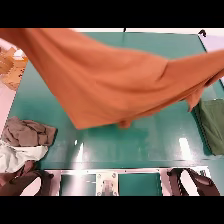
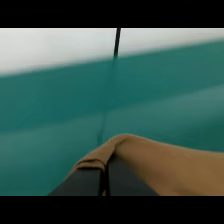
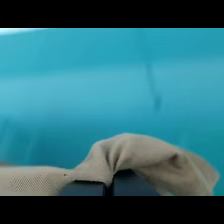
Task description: Fold the shirts.
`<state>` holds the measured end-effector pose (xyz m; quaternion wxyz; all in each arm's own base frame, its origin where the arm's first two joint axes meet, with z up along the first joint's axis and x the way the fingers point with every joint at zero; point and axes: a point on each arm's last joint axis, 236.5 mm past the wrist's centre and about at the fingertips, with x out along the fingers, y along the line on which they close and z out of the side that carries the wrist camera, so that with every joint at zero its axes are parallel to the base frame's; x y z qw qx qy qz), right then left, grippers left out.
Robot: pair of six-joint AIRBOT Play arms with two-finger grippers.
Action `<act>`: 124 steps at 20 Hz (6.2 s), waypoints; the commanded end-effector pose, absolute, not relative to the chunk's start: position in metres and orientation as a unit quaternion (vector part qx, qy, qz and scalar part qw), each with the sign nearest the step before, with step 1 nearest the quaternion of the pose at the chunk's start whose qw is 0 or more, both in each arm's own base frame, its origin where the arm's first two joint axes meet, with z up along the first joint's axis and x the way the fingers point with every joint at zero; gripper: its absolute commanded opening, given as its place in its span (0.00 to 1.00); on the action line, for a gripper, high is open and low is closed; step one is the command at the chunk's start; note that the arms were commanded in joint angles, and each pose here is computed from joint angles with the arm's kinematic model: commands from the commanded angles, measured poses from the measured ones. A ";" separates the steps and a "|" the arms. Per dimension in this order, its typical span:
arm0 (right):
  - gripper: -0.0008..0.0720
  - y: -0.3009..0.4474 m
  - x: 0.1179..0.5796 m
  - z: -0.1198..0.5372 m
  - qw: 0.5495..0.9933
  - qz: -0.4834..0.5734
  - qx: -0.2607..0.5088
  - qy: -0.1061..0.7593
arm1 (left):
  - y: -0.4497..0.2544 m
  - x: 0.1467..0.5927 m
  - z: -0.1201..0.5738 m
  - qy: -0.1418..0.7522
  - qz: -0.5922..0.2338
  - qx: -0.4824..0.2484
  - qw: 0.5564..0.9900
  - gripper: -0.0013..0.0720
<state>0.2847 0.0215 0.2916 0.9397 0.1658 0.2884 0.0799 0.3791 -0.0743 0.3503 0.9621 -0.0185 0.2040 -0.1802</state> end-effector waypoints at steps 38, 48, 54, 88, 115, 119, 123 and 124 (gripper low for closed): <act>0.03 0.010 0.328 -0.014 0.793 0.065 0.304 0.523 | -0.222 0.310 -0.032 0.581 -0.216 -0.300 0.725 0.04; 0.03 0.012 0.302 0.373 0.963 0.109 0.108 0.222 | -0.135 0.246 0.525 -0.028 -0.284 -0.044 0.958 0.05; 0.03 0.036 0.203 0.497 0.998 0.038 0.014 0.044 | -0.095 0.156 0.613 -0.169 -0.218 0.028 0.961 0.05; 0.38 -0.130 0.396 -0.004 0.757 0.071 0.348 0.548 | -0.064 0.446 0.013 0.689 -0.190 -0.184 0.675 0.84; 0.42 -0.128 0.293 -0.080 0.704 0.003 0.440 0.558 | -0.111 0.347 -0.085 0.703 -0.204 -0.214 0.647 0.05; 0.52 -0.107 0.275 -0.106 0.675 0.001 0.462 0.575 | -0.102 0.355 -0.090 0.691 -0.195 -0.217 0.661 0.05; 0.52 -0.082 0.269 -0.118 0.644 0.025 0.474 0.600 | -0.101 0.362 -0.091 0.681 -0.189 -0.219 0.673 0.05; 0.52 -0.073 0.267 -0.121 0.637 0.034 0.472 0.609 | -0.101 0.363 -0.091 0.680 -0.189 -0.220 0.674 0.05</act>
